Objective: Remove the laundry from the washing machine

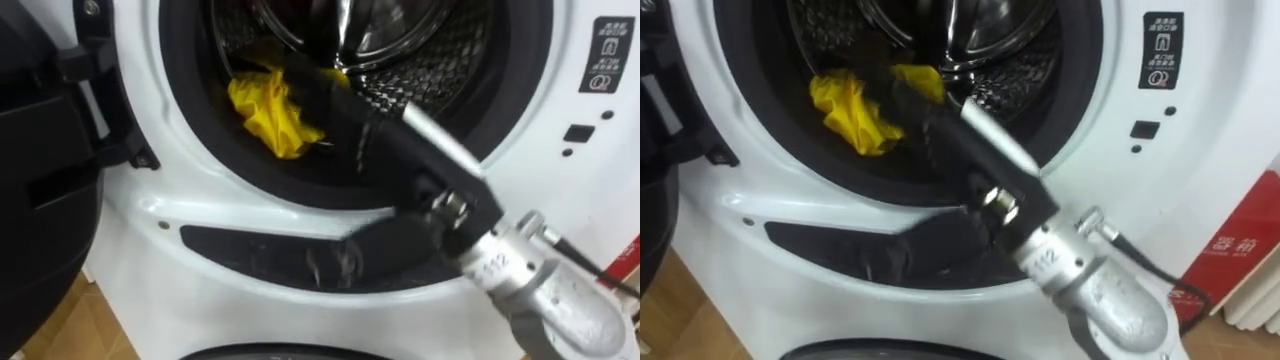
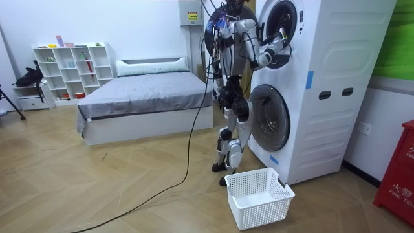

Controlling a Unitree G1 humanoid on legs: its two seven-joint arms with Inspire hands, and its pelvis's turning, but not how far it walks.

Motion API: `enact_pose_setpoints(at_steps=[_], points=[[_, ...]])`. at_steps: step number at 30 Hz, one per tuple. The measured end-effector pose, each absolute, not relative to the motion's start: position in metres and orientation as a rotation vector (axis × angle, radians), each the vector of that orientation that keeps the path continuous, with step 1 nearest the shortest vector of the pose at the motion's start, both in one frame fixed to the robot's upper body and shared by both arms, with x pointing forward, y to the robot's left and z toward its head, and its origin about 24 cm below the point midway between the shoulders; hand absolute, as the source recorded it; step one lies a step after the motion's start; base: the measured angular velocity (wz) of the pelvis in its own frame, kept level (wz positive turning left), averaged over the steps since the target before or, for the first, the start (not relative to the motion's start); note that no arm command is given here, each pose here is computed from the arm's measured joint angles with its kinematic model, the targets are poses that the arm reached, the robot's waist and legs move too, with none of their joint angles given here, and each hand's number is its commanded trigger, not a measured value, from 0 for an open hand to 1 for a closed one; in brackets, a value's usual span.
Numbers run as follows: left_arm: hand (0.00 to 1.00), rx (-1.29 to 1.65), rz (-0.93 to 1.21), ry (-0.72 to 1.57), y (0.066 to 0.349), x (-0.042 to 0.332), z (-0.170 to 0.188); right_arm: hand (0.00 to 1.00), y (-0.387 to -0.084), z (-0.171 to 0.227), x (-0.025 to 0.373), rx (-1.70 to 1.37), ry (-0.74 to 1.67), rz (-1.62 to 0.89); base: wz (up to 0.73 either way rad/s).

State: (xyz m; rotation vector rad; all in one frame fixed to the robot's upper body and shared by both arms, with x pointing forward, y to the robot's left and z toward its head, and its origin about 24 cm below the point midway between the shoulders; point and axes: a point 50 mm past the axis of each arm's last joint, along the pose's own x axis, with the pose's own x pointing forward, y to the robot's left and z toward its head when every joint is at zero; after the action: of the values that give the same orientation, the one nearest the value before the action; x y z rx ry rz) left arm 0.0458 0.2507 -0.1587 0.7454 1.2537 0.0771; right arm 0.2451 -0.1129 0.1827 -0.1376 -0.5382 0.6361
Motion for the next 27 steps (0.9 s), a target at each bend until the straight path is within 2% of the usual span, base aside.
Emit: enact_pose_setpoints(at_steps=[19, 27], points=[[0.0, 0.768, 0.103, 1.29, 0.254, 0.044, -0.158, 0.0, -0.103, 0.226, 0.266, -0.188, -0.709, 0.429, 0.03], [0.0, 0.775, 0.089, 1.315, 0.251, 0.047, -0.159, 0.0, -0.096, 0.216, 0.286, -0.331, -0.64, 0.362, 0.02]])
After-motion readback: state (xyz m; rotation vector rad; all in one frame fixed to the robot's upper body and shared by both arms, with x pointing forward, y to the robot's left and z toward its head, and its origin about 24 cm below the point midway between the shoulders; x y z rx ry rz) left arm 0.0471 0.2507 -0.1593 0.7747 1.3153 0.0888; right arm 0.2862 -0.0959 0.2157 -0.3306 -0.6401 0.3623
